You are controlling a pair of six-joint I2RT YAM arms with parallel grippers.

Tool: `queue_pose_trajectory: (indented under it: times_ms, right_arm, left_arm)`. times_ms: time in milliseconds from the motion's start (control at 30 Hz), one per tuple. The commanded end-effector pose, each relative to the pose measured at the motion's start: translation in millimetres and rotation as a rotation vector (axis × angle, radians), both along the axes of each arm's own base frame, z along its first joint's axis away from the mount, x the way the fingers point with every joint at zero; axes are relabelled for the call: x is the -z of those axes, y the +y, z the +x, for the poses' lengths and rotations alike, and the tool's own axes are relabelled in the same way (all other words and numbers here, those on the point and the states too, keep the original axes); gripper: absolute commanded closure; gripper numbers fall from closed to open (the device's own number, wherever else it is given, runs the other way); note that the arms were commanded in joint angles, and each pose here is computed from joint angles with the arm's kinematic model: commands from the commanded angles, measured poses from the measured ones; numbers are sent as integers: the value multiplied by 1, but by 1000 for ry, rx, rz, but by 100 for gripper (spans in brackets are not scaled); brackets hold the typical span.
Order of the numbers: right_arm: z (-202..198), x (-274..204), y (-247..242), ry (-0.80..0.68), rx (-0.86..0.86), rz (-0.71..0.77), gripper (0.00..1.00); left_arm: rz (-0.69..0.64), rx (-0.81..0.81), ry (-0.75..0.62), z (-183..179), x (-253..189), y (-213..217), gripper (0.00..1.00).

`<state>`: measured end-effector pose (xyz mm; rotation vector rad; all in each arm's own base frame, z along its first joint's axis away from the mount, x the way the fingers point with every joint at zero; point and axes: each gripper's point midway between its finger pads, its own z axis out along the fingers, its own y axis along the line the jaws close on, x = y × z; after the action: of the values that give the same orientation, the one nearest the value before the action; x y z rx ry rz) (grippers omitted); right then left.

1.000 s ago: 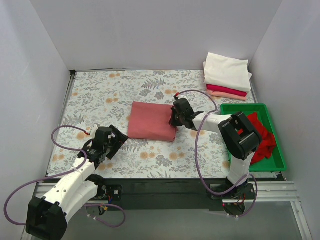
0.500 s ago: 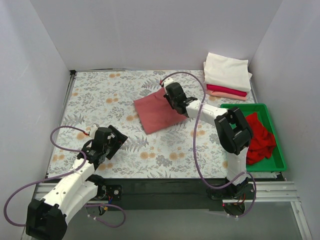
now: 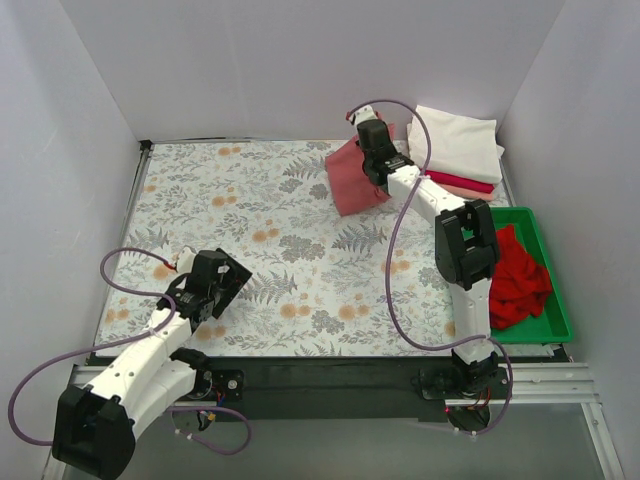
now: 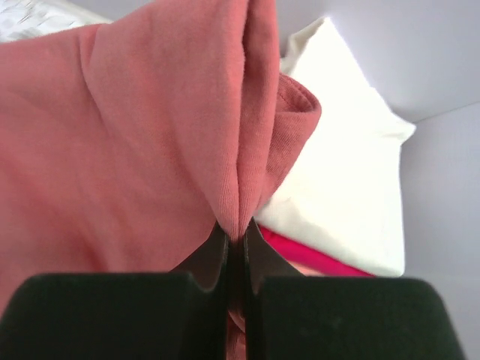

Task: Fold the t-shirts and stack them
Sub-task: Neatly place the folded tshirt to the corner

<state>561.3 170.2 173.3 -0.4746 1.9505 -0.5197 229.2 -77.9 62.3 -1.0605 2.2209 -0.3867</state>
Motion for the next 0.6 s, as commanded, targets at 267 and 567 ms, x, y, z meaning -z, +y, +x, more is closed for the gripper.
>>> queue_pose_trajectory:
  times_ms: [267, 567]
  right_arm:
    - [62, -96, -58, -228, 68, 40, 99]
    - [81, -138, -65, -320, 7, 142, 99]
  left_arm:
    - [30, -55, -32, 22, -23, 4, 7]
    - [1, -35, 33, 28, -10, -9, 7]
